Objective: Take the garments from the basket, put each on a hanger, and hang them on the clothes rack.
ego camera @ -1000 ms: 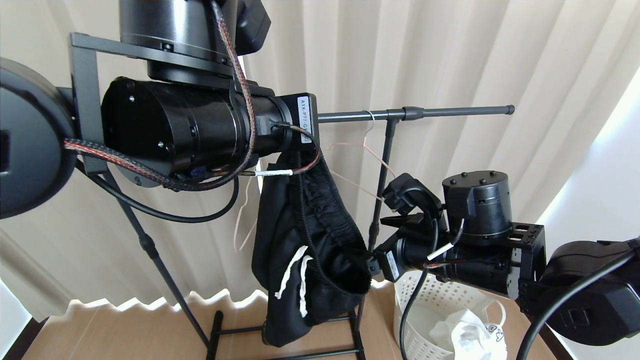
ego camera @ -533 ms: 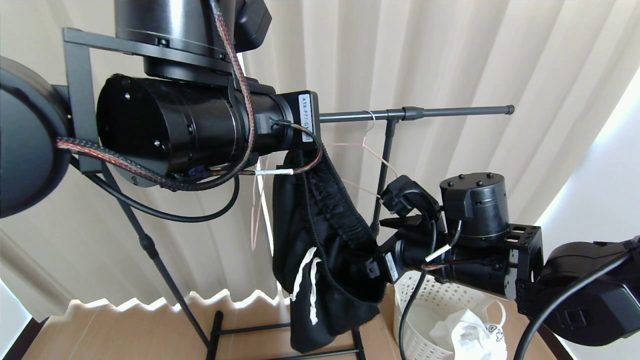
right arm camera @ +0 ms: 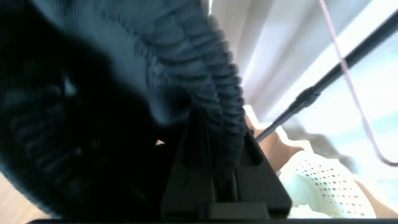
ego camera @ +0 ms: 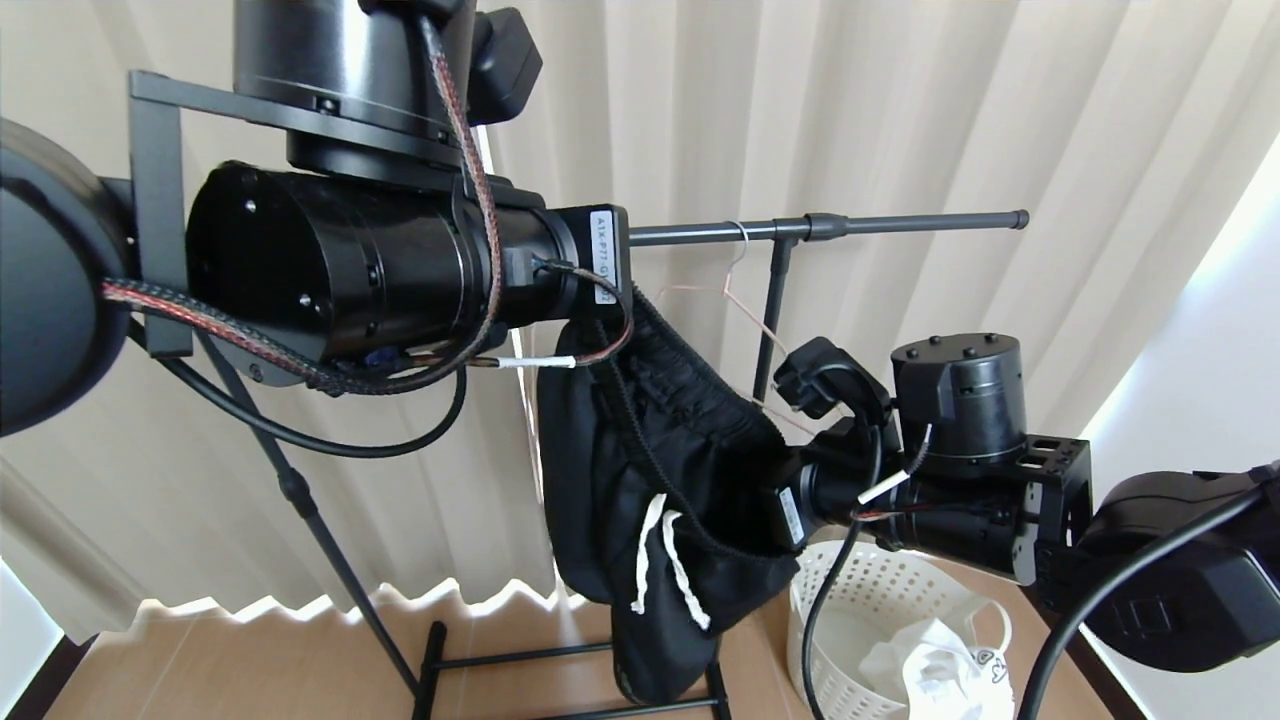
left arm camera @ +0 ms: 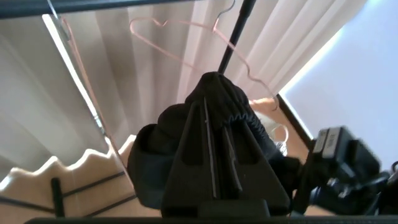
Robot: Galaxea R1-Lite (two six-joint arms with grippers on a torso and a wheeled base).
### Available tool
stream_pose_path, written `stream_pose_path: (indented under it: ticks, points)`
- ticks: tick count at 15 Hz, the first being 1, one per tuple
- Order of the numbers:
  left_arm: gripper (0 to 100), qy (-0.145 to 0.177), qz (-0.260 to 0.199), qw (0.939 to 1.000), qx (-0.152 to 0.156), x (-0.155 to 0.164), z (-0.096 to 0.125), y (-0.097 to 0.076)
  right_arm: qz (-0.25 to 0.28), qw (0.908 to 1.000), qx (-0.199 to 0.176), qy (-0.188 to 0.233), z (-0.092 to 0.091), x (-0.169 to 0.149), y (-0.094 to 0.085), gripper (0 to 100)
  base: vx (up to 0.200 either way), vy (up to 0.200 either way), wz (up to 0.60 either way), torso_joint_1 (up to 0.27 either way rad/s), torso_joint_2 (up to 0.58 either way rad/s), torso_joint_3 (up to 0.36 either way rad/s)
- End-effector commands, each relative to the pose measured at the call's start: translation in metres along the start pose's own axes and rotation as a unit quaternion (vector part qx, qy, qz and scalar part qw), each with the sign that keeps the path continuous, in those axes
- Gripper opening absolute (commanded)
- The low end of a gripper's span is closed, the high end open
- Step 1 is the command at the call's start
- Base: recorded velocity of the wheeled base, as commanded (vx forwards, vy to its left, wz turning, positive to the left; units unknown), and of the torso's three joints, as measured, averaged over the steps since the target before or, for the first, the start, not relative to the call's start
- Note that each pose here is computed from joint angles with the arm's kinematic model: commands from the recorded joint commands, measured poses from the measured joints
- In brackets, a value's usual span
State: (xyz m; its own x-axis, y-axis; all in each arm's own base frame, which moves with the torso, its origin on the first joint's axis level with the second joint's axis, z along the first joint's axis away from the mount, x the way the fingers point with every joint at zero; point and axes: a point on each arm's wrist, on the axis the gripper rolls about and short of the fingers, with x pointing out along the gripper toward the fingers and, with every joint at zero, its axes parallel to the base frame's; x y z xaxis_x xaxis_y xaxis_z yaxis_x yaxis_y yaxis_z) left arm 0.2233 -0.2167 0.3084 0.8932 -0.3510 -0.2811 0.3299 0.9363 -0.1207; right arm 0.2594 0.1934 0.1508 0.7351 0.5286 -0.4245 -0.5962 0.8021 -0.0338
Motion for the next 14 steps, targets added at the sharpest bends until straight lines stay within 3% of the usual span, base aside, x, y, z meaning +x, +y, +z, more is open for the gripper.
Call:
stream_pose_path:
  ticks: [1, 2, 3, 5, 10, 11, 14]
  points:
    - [0, 0.016, 0.013, 0.9998, 0.002, 0.001, -0.003, 0.008, -0.01, 0.9999, 0.004, -0.007, 0.004, -0.002, -0.006, 0, 0.0, 0.0, 0.0, 0.0, 0.0, 0.0]
    - [0, 0.033, 0.026, 0.9991, 0.006, 0.004, -0.008, 0.014, -0.014, 0.9998, 0.006, -0.01, 0.005, -0.002, -0.01, 0, 0.0, 0.0, 0.0, 0.0, 0.0, 0.0]
    - [0, 0.077, 0.048, 0.9957, 0.018, 0.01, -0.025, 0.025, -0.025, 0.9995, 0.011, -0.014, 0.007, -0.003, -0.017, 0, 0.0, 0.0, 0.0, 0.0, 0.0, 0.0]
    - [0, 0.118, 0.064, 0.9905, 0.029, 0.015, -0.048, 0.033, -0.036, 0.999, 0.015, -0.02, 0.01, -0.004, -0.025, 0, 0.0, 0.0, 0.0, 0.0, 0.0, 0.0]
    - [0, 0.181, 0.083, 0.9785, 0.051, 0.015, -0.088, 0.042, -0.039, 0.9988, 0.015, -0.027, 0.013, -0.009, -0.027, 0, 0.0, 0.0, 0.0, 0.0, 0.0, 0.0]
    - [100, 0.183, 0.084, 0.9782, 0.052, 0.013, -0.089, 0.043, -0.039, 0.9988, 0.015, -0.027, 0.013, -0.009, -0.027, 0, 0.0, 0.0, 0.0, 0.0, 0.0, 0.0]
    - [100, 0.183, 0.081, 0.9786, 0.05, 0.007, -0.089, 0.045, -0.039, 0.9988, 0.015, -0.024, 0.012, -0.008, -0.026, 0, 0.0, 0.0, 0.0, 0.0, 0.0, 0.0]
